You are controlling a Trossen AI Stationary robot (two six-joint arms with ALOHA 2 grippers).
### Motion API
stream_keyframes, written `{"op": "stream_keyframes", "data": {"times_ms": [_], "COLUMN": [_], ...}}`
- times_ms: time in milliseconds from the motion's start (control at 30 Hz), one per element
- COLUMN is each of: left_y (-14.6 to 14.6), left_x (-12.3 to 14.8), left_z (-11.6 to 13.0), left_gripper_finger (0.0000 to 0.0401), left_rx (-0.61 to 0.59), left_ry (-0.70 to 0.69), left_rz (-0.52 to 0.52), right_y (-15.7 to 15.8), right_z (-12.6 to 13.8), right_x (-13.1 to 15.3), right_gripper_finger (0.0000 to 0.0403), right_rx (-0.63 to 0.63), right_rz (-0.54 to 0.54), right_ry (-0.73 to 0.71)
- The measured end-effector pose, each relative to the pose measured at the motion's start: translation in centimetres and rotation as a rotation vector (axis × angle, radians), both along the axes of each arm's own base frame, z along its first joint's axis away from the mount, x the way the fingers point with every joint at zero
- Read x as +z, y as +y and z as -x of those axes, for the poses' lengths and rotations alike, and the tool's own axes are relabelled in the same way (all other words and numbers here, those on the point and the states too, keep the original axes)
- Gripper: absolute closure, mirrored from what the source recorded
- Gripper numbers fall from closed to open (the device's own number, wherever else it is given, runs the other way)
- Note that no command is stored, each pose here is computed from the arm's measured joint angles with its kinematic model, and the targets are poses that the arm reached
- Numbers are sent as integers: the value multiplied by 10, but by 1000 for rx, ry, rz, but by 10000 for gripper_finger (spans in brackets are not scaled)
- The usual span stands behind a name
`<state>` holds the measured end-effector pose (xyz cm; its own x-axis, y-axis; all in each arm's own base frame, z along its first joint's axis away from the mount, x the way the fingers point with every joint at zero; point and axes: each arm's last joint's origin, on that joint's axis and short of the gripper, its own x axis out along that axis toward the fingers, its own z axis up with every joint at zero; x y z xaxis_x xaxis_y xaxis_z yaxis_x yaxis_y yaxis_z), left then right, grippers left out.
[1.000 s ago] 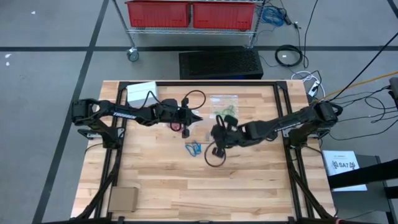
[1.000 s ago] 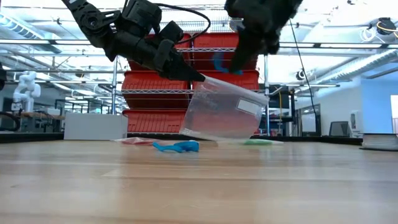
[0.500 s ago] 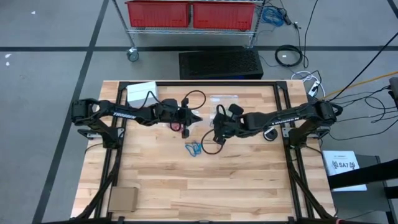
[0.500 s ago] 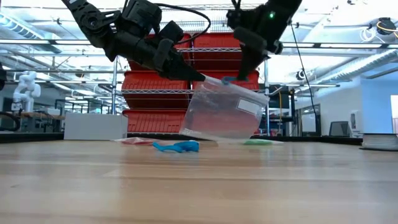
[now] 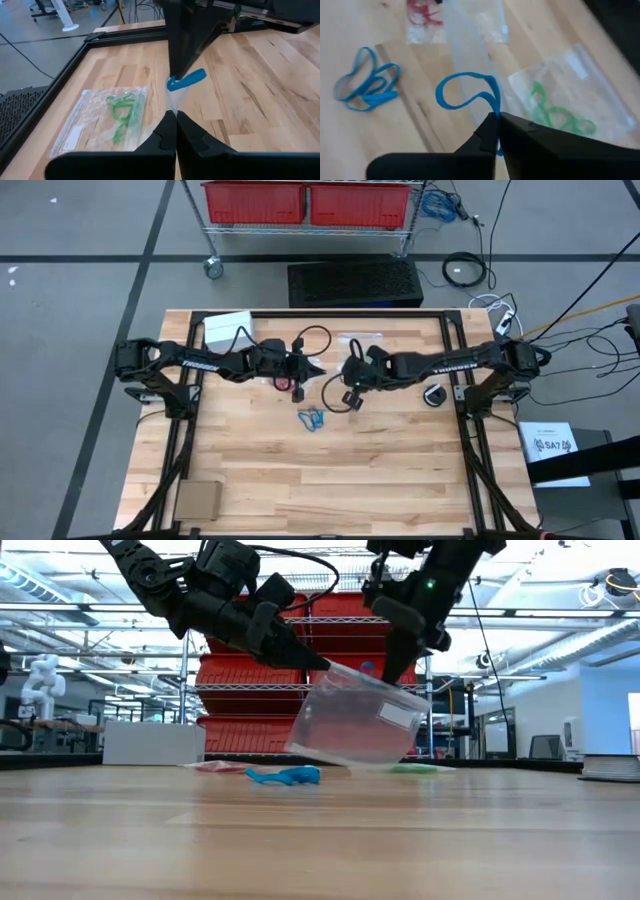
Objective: Sort rubber bands
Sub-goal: Put the blue rubber band into the bottom right transparent zip lock bag
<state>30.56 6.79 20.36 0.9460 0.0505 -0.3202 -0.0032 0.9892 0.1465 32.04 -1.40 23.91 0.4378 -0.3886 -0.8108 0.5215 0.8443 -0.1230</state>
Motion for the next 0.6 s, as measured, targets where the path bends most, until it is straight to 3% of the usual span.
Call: {"op": "stream_keyframes", "data": {"times_ms": [167, 433, 600], "left_y": [-1, -1, 0], "left_x": [0, 0, 1], "left_z": [0, 0, 0], "left_gripper_finger": [401, 401, 401], "left_rx": [-11, -11, -8], "left_ry": [-1, -2, -11], "left_rz": [3, 3, 11], "right_y": [-5, -4, -2], "right_z": [-3, -8, -7], "right_x": [1, 20, 44], "right_gripper_finger": [372, 252, 202], "right_rx": [50, 74, 85], "right_rz": [-84, -106, -102], "right_ry": [-28, -54, -17]}}
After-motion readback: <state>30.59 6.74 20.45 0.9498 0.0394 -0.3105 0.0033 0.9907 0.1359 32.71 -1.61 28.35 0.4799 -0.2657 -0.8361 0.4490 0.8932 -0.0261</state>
